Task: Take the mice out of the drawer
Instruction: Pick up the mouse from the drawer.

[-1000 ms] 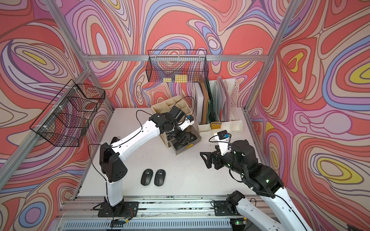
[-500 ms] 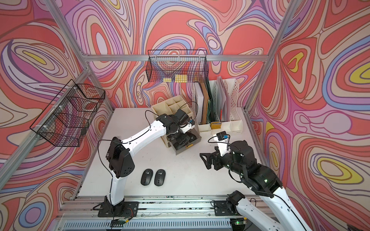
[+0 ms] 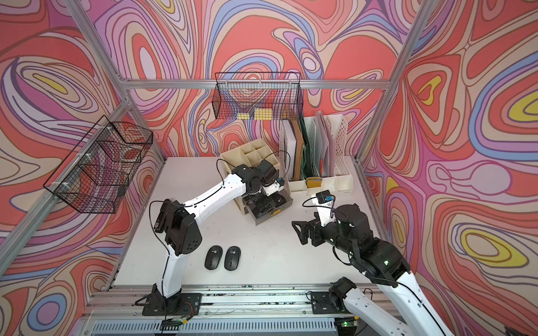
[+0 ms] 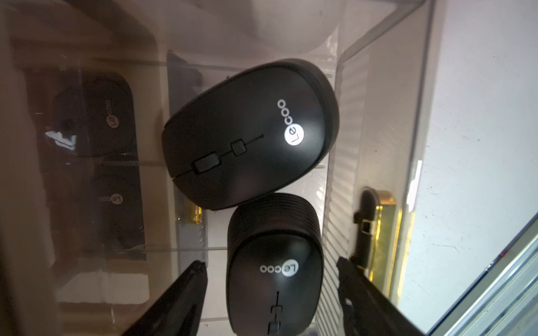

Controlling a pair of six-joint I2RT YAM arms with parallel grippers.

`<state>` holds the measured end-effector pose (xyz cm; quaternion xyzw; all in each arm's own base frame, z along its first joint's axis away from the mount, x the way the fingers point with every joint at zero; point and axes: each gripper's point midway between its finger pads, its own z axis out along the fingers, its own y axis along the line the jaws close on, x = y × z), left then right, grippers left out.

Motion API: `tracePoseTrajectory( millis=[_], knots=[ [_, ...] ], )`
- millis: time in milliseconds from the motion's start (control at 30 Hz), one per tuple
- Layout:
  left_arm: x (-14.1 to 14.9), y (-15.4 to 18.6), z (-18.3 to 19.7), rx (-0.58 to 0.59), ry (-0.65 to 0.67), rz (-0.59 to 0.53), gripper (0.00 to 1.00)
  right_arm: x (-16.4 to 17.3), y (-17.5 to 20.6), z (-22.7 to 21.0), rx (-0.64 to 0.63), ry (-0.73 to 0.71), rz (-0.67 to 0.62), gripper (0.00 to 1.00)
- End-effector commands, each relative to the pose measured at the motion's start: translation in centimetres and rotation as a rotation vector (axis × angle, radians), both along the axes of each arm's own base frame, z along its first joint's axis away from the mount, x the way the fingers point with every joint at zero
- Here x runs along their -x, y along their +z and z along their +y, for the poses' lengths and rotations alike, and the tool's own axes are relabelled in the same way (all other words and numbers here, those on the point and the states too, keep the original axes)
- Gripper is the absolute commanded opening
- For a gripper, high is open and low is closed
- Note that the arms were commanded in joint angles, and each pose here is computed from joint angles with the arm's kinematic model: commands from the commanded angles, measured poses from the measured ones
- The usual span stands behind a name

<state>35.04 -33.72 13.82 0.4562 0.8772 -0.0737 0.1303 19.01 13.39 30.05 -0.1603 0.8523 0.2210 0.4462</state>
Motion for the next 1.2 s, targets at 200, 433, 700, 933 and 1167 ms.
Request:
tracePoseTrajectory(
  millis=[200, 433, 700, 933, 1167],
  knots=[
    [-0.7, -1.9, 1.6, -0.086, 0.028, 0.018, 0.75, -0.2, 0.4, -0.4, 0.003, -0.023, -0.018, 0.98],
    [-2.0, -1.1, 2.3, -0.105, 0.091, -0.059, 0.68, -0.3, 0.2, -0.4, -0.001, -0.033, -0.014, 0.98],
    [-1.7, 0.6, 1.4, -0.02, 0.1, -0.061, 0.73, -0.4, 0.0, -0.4, -0.003, -0.038, -0.011, 0.98],
    [-1.2, -0.9, 1.4, -0.039, 0.092, -0.018, 0.86, -0.3, 0.0, -0.4, -0.011, -0.039, -0.007, 0.98],
    [-1.4, -2.5, 1.5, -0.067, 0.11, -0.007, 0.84, -0.4, -0.1, -0.5, -0.01, -0.045, -0.01, 0.98]
  ],
)
